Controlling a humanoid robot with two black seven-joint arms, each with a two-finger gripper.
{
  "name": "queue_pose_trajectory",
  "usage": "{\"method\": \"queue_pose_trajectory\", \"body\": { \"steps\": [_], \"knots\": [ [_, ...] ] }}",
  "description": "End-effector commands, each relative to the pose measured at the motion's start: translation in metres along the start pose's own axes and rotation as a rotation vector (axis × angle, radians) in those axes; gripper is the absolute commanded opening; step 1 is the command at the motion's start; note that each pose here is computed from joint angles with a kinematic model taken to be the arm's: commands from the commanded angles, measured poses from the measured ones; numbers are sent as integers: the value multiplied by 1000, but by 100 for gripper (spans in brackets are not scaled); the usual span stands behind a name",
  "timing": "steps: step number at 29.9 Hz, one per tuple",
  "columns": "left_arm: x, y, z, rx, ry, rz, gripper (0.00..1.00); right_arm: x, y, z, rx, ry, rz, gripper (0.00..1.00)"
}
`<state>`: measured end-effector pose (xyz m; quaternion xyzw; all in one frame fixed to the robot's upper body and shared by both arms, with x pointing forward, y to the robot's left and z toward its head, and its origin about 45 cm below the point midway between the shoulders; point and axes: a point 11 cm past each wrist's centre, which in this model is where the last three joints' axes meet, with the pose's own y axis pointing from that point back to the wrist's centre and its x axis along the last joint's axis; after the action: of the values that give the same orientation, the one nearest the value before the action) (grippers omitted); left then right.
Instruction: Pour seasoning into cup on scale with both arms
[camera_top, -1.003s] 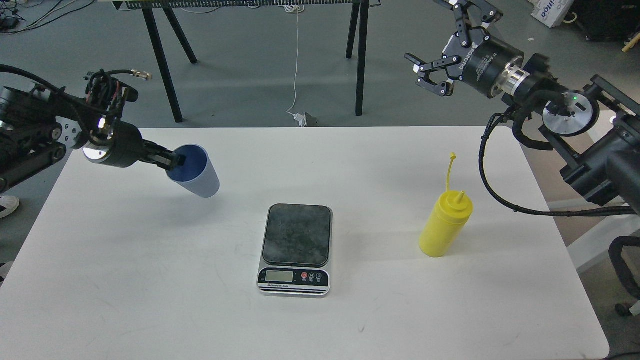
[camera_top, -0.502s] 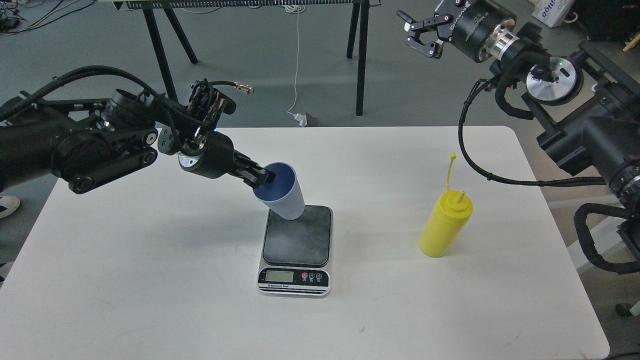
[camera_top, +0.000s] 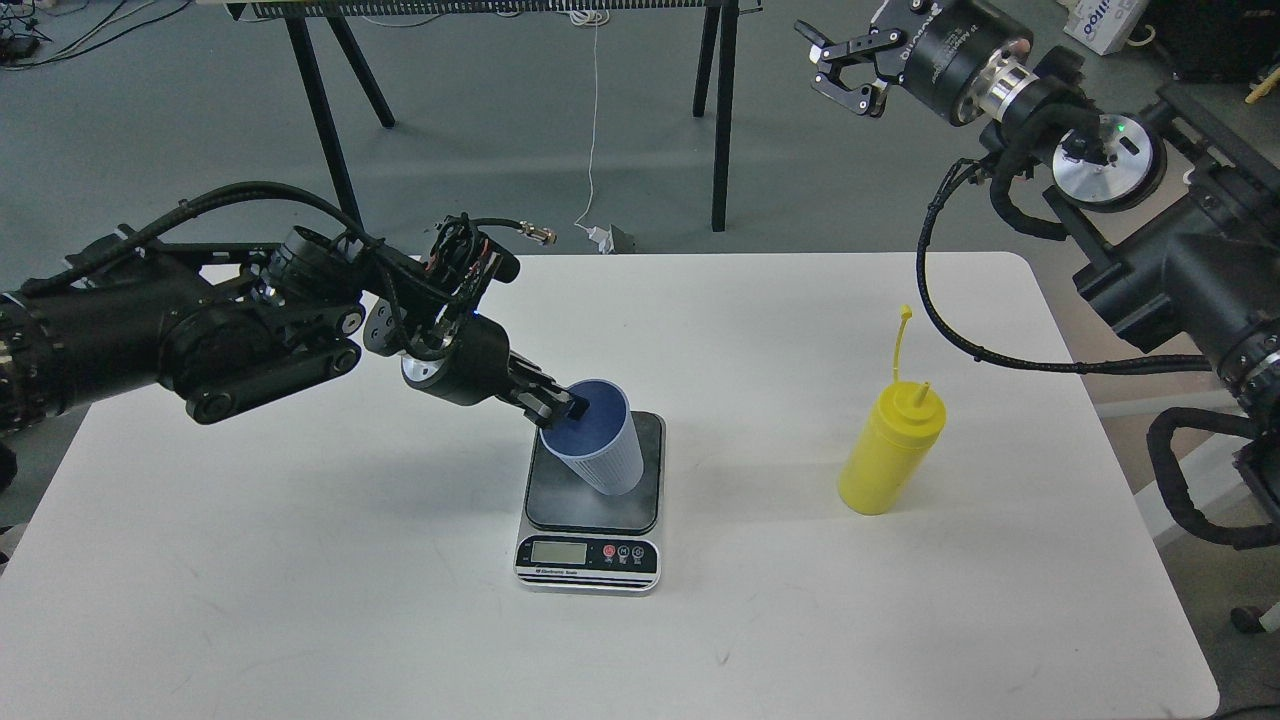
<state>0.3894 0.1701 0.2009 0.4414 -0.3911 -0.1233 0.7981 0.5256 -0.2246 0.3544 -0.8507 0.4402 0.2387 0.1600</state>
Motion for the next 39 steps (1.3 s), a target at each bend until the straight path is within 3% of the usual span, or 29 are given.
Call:
{"method": "queue_pose_trajectory", "body": {
  "steps": [1, 4, 12, 30, 35, 39],
  "knots": [
    [-2, -1, -1, 0, 4, -2, 0, 2, 1, 2, -2, -3, 3, 100],
    [-4, -2, -2, 2, 7, -4, 1, 2, 1, 3, -4, -3, 4, 100],
    [-6, 0, -4, 6, 13, -5, 16, 5, 3, 7, -9, -8, 9, 100],
    [2, 21, -18, 29, 74, 51, 86, -2, 10, 14, -66, -3, -31, 100],
    [8, 41, -33, 51, 143, 112, 96, -1, 10, 4, -92, -14, -1, 100],
    [6, 62, -47, 73, 201, 159, 99, -3, 11, -13, -20, -101, -14, 100]
  ]
}}
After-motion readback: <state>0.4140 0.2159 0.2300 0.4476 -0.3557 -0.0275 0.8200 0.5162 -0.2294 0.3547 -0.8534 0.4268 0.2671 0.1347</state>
